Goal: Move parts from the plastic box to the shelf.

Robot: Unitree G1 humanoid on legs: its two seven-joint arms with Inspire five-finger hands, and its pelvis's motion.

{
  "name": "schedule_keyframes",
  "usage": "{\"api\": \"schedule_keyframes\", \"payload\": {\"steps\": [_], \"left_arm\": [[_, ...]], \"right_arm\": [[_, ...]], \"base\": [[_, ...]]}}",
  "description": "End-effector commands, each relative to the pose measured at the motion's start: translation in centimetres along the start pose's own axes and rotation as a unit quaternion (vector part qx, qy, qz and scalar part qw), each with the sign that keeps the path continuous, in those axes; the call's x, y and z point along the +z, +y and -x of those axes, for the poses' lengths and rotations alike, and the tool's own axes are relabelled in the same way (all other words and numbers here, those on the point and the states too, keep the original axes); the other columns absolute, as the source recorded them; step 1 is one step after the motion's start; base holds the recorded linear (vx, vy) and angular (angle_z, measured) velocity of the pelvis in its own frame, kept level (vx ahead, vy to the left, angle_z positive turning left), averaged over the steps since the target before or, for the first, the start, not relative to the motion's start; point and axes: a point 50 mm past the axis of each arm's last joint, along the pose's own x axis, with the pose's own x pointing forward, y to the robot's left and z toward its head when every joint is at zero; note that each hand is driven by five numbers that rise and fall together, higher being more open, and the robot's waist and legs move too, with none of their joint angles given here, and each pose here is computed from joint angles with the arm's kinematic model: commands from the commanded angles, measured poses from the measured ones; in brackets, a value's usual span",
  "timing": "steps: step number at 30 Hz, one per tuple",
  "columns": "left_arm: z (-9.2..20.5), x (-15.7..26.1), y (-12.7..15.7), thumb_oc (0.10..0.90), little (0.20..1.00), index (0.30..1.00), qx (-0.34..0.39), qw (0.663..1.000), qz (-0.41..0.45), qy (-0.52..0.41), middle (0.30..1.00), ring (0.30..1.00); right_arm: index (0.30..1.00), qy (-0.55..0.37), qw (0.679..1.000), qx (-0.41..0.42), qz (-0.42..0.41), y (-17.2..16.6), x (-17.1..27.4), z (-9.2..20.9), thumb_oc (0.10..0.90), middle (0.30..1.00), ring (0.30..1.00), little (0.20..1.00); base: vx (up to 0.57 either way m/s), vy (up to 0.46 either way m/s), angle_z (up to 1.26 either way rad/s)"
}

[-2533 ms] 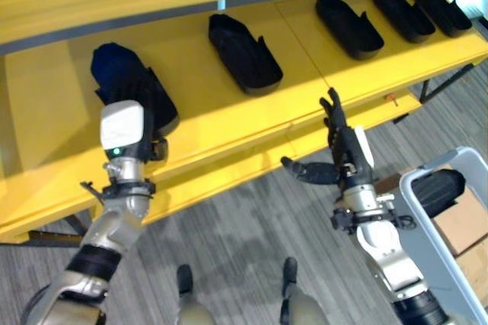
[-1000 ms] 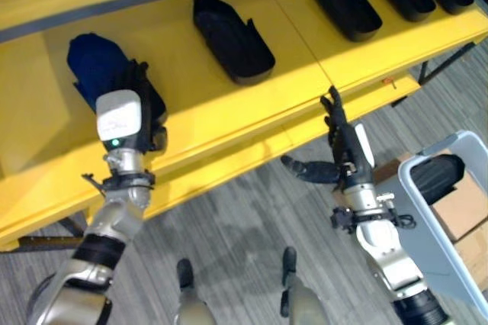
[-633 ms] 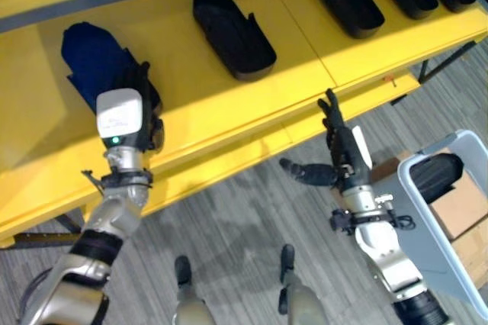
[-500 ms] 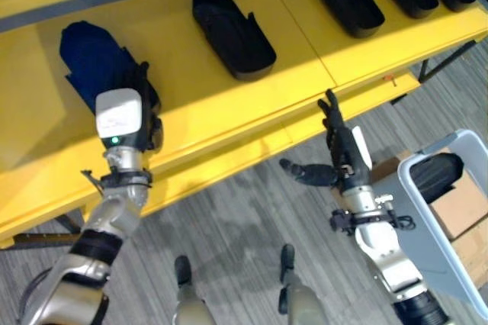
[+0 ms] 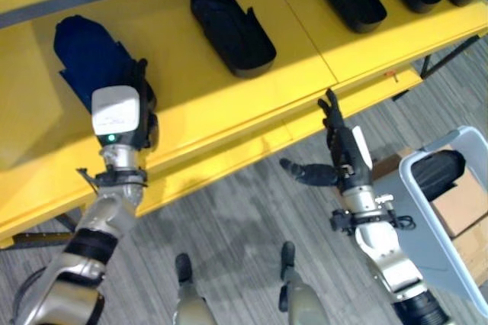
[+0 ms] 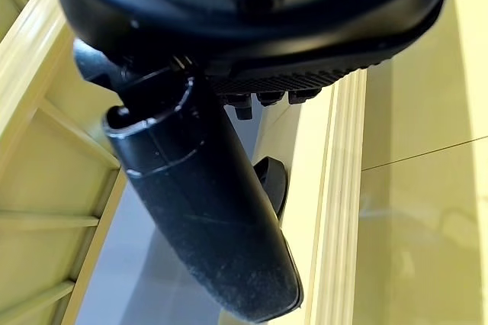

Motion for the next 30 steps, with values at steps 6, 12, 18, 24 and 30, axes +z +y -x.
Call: {"api": "schedule_keyframes", "payload": {"steps": [6, 12, 18, 24, 30], "left_arm": [[-3.4, -2.2, 4.6, 0.9, 1.0, 1.0, 0.098, 0.992, -0.074, 0.004, 1.0, 1.0], [-3.2, -2.4, 4.5, 0.9, 1.0, 1.0, 0.094, 0.992, -0.078, 0.004, 1.0, 1.0], [-2.9, -2.6, 4.4, 0.9, 1.0, 1.0, 0.09, 0.992, -0.083, 0.003, 1.0, 1.0], [-2.6, -2.9, 4.3, 0.9, 1.0, 1.0, 0.087, 0.993, -0.082, 0.005, 1.0, 1.0], [-2.3, -3.1, 4.2, 0.9, 1.0, 1.0, 0.084, 0.993, -0.084, 0.007, 1.0, 1.0]], "right_arm": [[1.0, -0.193, 0.981, -0.034, 0.007, -1.8, 6.7, -1.9, 0.9, 1.0, 1.0, 1.0], [1.0, -0.192, 0.981, -0.033, 0.008, -1.7, 6.6, -1.9, 0.9, 1.0, 1.0, 1.0], [1.0, -0.193, 0.981, -0.036, 0.011, -1.9, 6.7, -1.8, 0.9, 1.0, 1.0, 1.0], [1.0, -0.194, 0.98, -0.039, 0.011, -2.0, 6.7, -1.8, 0.9, 1.0, 1.0, 1.0], [1.0, -0.194, 0.98, -0.042, 0.015, -2.1, 6.7, -1.8, 0.9, 1.0, 1.0, 1.0]], "base": [[0.0, 0.0, 0.0], [0.0, 0.0, 0.0], [0.0, 0.0, 0.0], [0.0, 0.0, 0.0], [0.0, 0.0, 0.0]]}}
